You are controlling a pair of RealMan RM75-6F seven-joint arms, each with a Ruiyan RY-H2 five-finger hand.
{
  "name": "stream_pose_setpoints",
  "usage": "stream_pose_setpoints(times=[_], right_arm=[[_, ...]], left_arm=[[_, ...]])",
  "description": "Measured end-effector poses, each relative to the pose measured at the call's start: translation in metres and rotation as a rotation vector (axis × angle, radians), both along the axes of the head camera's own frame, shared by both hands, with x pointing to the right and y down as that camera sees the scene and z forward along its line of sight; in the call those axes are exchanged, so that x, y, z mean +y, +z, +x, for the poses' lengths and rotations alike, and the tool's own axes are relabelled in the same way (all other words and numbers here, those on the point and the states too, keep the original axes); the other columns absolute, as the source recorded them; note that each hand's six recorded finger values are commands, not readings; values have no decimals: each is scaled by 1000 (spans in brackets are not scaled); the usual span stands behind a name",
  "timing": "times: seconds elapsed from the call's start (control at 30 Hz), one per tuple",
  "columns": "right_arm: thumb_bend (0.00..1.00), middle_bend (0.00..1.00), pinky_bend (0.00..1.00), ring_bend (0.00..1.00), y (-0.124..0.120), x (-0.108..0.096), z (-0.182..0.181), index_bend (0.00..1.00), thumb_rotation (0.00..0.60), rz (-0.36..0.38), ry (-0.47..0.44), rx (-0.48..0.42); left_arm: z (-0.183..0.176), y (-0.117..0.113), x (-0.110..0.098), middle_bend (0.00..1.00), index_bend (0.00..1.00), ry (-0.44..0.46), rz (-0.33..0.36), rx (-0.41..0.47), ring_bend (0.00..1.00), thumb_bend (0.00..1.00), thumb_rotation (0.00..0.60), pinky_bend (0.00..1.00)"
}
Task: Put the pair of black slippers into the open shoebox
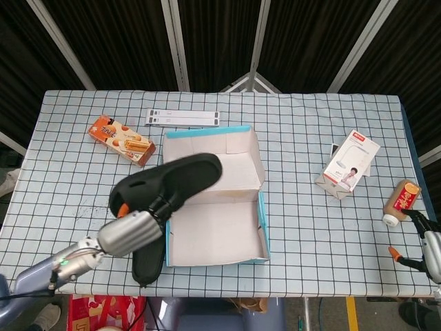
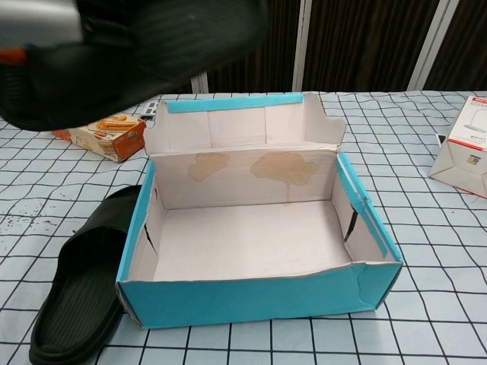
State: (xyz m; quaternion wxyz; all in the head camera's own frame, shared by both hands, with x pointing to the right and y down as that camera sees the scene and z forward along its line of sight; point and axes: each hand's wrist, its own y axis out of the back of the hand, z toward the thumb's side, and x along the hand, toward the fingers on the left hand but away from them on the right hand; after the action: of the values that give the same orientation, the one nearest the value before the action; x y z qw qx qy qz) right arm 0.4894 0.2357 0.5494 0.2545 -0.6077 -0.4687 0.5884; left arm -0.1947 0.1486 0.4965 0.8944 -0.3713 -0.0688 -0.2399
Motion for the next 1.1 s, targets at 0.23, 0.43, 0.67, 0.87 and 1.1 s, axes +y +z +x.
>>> stream_pose_setpoints(times=[0.23, 0.43, 0.67, 0.87, 1.1], right_arm=[[233, 203, 213, 252, -3, 0, 5, 194, 600, 11, 16, -8], [234, 203, 213, 252, -3, 1, 7, 194, 600, 7, 19, -20], [234, 203, 213, 252, -2, 0, 10, 194, 600, 0, 30, -24], [234, 203, 213, 253, 0, 0, 11, 194, 600, -5, 32, -24], [234, 203, 213, 253, 2, 0, 10, 194, 600, -16, 31, -22]], left_arm=[[86, 19, 29, 514, 448, 400, 78, -42, 121, 260, 600, 228], [112, 40, 29, 522, 449, 451, 87, -40, 124, 271, 600, 235], [115, 68, 20, 533, 463, 408, 77, -57, 133, 311, 600, 239], [104, 86, 24, 536, 464, 380, 72, -75, 133, 313, 600, 239], [82, 89, 28, 536, 464, 331, 52, -83, 133, 313, 600, 239]])
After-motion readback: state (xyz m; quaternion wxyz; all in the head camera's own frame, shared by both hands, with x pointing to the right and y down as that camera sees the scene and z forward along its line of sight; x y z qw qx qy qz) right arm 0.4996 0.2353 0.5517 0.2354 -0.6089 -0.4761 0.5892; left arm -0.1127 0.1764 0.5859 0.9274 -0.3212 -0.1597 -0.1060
